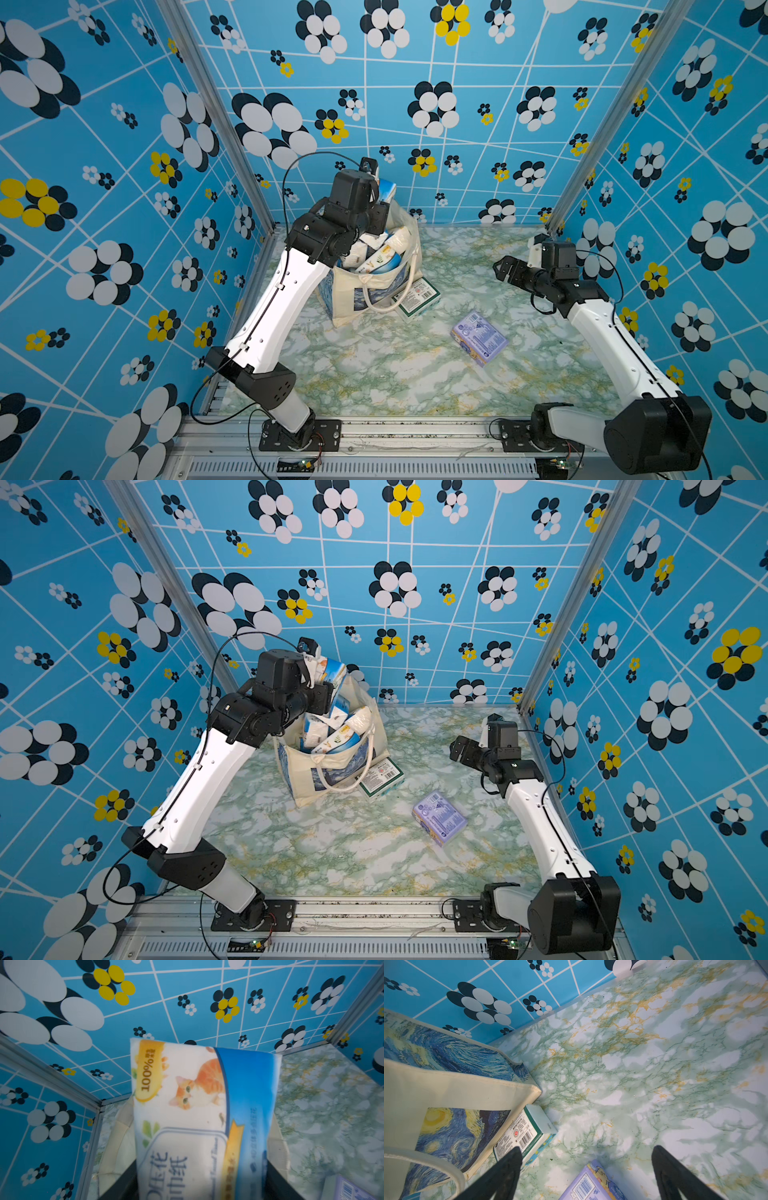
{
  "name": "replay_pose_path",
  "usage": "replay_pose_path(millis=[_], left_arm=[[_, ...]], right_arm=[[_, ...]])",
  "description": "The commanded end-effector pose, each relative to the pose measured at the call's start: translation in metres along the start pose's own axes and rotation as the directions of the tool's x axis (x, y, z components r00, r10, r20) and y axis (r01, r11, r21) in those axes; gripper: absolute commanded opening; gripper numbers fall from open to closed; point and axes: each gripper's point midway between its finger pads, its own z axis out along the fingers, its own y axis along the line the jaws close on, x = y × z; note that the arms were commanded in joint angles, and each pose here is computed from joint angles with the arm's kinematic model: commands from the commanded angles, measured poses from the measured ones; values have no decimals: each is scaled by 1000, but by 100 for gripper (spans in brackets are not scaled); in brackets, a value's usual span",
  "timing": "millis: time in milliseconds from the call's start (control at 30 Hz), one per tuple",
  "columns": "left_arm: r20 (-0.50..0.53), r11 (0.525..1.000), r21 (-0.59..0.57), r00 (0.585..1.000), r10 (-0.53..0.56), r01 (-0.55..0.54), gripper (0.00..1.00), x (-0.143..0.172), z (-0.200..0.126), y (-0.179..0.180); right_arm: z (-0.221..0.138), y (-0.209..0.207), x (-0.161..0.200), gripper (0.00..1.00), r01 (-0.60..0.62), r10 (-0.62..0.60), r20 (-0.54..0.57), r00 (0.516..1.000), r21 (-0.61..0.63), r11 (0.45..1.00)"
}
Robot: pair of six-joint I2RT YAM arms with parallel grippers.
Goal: Put tissues into the canvas bag
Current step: Place the pack of facial tissues in the canvas bag.
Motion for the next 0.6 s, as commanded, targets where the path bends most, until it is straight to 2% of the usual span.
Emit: replay_pose_path(millis=[0,67,167,367,500,567], left_arm=[[-41,983,-181,999,-13,5,67,15,23,46],[-64,968,-252,998,-11,-5,66,20,35,62],[-114,960,-278,993,-30,-3,66,32,56,73],[-220,978,-206,975,-23,-23,66,55,90,52],[-339,981,-183,941,4,-70,66,79,101,40],[-399,982,-174,917,2,-78,59,92,100,37]], right_arm=[[1,9,-4,99,-8,8,2,1000,-36,999],[1,10,-2,99,-1,1,-5,1000,-38,999],[-2,9,-1,99,3,-3,-2,1000,-33,999],[-3,8,0,99,5,-5,-4,1000,-29,1000],[-4,8,0,99,6,-6,-3,1000,-26,1000],[-4,10,0,99,6,-7,-8,1000,-39,999]])
